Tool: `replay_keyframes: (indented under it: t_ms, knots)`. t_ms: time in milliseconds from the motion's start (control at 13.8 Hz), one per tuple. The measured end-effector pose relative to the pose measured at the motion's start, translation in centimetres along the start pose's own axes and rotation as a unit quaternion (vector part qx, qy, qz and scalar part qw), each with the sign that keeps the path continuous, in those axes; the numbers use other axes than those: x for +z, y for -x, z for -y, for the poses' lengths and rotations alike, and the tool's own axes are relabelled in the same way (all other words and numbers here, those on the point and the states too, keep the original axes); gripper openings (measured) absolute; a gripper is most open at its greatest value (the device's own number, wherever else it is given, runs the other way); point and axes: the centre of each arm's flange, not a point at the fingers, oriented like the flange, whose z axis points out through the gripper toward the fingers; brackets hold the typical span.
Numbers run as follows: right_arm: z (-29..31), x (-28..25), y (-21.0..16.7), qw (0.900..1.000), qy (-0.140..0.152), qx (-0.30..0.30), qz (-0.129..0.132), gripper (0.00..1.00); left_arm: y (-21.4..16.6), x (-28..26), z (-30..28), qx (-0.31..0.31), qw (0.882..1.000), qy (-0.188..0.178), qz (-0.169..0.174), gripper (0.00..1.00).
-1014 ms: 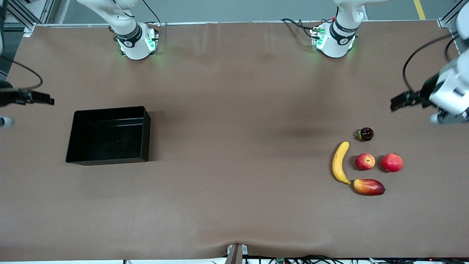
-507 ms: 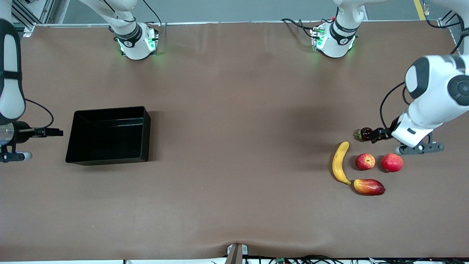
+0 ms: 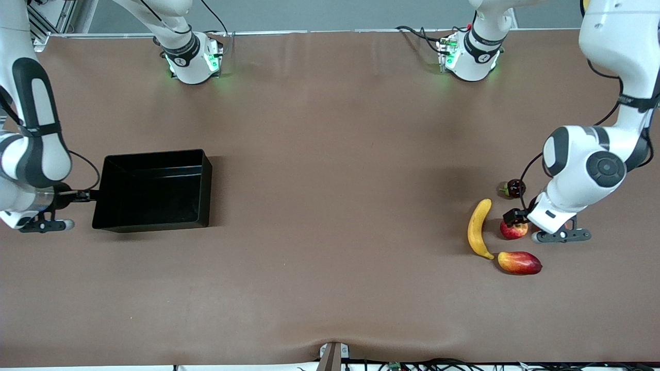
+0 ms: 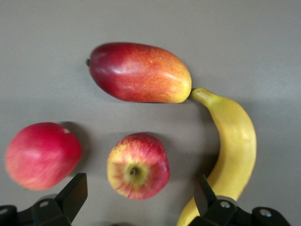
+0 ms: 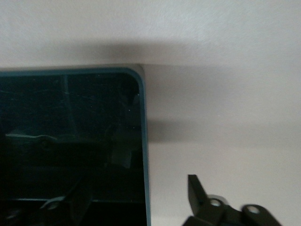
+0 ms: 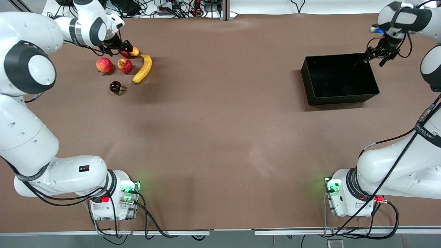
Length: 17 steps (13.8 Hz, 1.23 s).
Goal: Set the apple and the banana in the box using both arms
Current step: 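Grasp the red-yellow apple with the left gripper while the right gripper holds the box, then lift the apple with the left gripper while the right gripper pushes the box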
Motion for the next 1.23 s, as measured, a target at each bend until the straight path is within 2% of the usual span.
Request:
replay_keyframes:
  t_ms: [217, 507, 580, 797, 942, 1159, 1232]
  knots:
    - [-0.2, 1.4, 0.4, 1.000, 0.000, -0.030, -0.002, 0.52, 0.2, 2.5, -0.1, -0.001, 1.000, 0.004, 0.013, 1.00]
    - [-0.3, 1.2, 0.5, 0.999, 0.000, -0.037, -0.003, 0.08, 0.2, 4.3, 1.2, 0.000, 1.000, -0.002, 0.022, 1.00]
    - [-0.2, 1.0, 0.4, 0.999, -0.001, -0.038, -0.005, 0.05, 0.2, 4.6, 1.6, -0.001, 1.000, -0.003, 0.022, 1.00]
    - [0.5, 0.2, 0.2, 0.999, -0.005, -0.045, -0.001, 0.06, 0.1, 5.5, 1.8, 0.002, 1.000, -0.002, 0.022, 1.00]
    - [2.4, -2.5, -0.4, 0.999, -0.037, -0.032, 0.013, 0.06, 0.1, 5.8, 1.7, 0.003, 1.000, -0.001, 0.023, 1.00]
    - [8.3, -7.7, -1.9, 0.997, -0.077, 0.002, 0.020, 0.06, 0.0, 5.7, 1.6, 0.005, 1.000, -0.001, 0.021, 0.74]
    - [10.9, -8.4, -2.3, 0.995, -0.091, 0.014, 0.023, 0.06, -0.1, 5.6, 1.5, 0.007, 1.000, 0.000, 0.020, 0.74]
